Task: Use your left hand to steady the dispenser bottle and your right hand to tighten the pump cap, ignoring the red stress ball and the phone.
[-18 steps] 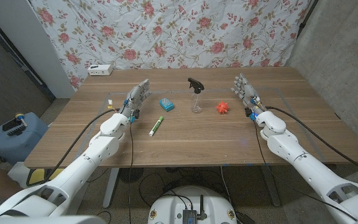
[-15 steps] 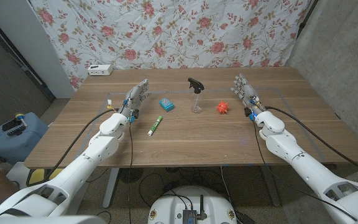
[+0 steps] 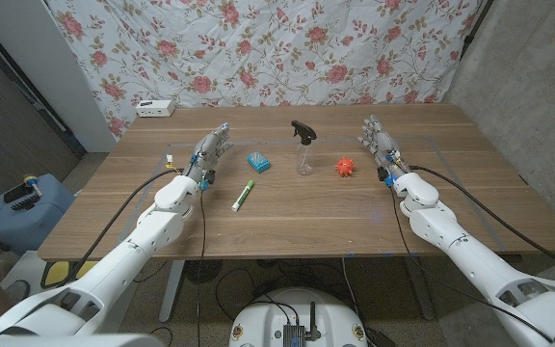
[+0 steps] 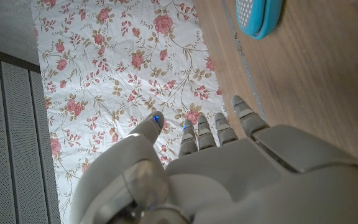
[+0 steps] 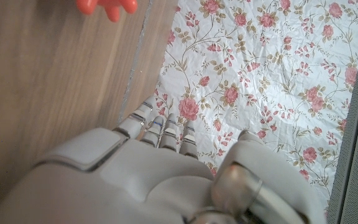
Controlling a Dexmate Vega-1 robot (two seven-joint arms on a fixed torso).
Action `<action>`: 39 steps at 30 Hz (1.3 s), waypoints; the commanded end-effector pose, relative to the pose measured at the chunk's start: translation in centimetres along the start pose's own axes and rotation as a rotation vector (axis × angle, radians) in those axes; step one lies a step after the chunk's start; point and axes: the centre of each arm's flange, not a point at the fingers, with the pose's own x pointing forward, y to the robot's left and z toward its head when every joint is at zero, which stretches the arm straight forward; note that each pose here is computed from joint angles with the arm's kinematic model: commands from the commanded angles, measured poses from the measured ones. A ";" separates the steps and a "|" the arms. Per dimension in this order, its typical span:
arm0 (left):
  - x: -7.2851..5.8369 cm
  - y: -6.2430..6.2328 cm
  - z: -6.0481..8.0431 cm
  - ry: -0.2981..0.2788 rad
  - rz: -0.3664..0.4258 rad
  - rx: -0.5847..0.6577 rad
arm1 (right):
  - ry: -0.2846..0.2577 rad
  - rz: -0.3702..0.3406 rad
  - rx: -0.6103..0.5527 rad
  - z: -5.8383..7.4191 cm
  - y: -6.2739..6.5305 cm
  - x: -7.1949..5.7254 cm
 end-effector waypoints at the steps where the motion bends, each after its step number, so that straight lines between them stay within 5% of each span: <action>1: -1.0 -1.0 0.8 0.009 0.036 0.038 | -0.013 -0.021 0.004 -1.0 0.0 -0.1; 15: -1.4 -2.4 2.9 -0.012 0.033 0.149 | -0.018 -0.010 -0.041 -1.0 -0.2 0.4; 39: -1.8 -5.2 3.8 -0.013 -0.052 0.266 | -0.024 -0.001 -0.063 -0.7 -0.7 1.3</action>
